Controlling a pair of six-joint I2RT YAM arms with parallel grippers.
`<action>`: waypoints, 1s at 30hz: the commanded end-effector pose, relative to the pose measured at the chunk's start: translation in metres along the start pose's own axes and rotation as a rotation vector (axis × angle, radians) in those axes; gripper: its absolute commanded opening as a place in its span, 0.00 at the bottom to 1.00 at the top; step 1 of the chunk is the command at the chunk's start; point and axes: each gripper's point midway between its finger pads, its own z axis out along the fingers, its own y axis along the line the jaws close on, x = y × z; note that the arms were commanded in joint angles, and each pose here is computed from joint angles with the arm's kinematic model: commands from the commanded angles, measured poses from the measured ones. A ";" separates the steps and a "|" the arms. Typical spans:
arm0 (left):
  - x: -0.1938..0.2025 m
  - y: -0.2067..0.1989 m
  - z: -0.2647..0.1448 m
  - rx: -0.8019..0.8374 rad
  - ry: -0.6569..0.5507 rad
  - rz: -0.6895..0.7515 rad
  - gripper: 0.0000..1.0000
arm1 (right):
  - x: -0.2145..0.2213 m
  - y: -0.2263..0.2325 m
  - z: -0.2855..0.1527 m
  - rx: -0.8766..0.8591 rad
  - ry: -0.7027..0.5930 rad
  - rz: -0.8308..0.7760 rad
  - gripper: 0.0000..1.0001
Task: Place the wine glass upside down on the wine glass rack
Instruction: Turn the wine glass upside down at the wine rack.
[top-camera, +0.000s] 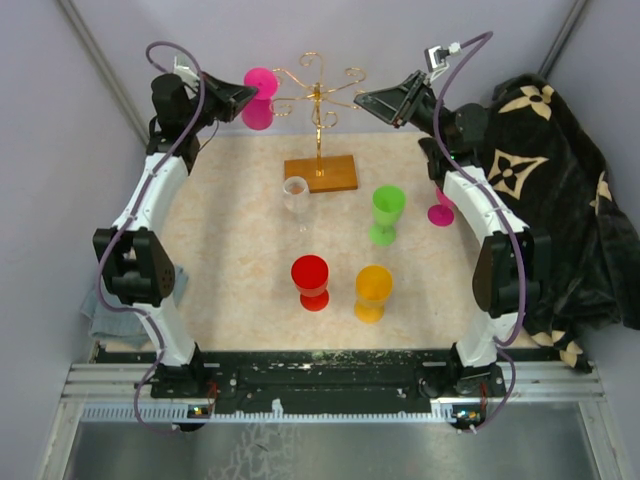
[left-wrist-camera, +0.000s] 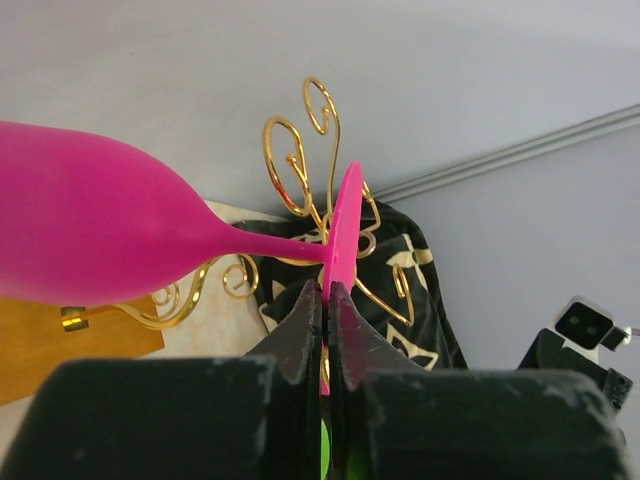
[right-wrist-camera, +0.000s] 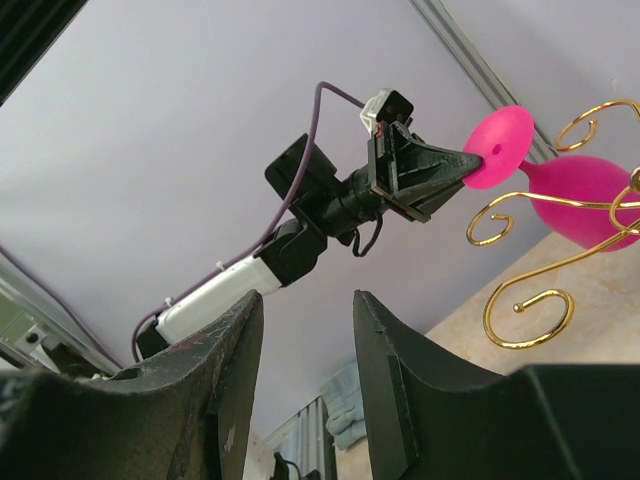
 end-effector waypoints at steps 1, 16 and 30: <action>0.008 -0.026 0.002 0.093 0.047 0.005 0.00 | -0.007 0.035 0.002 -0.066 -0.020 -0.082 0.42; 0.015 -0.046 0.030 0.168 0.070 -0.007 0.00 | -0.005 0.036 0.000 -0.050 -0.020 -0.083 0.42; 0.004 -0.043 0.054 0.187 0.018 -0.012 0.00 | -0.005 0.038 0.000 -0.039 -0.010 -0.092 0.42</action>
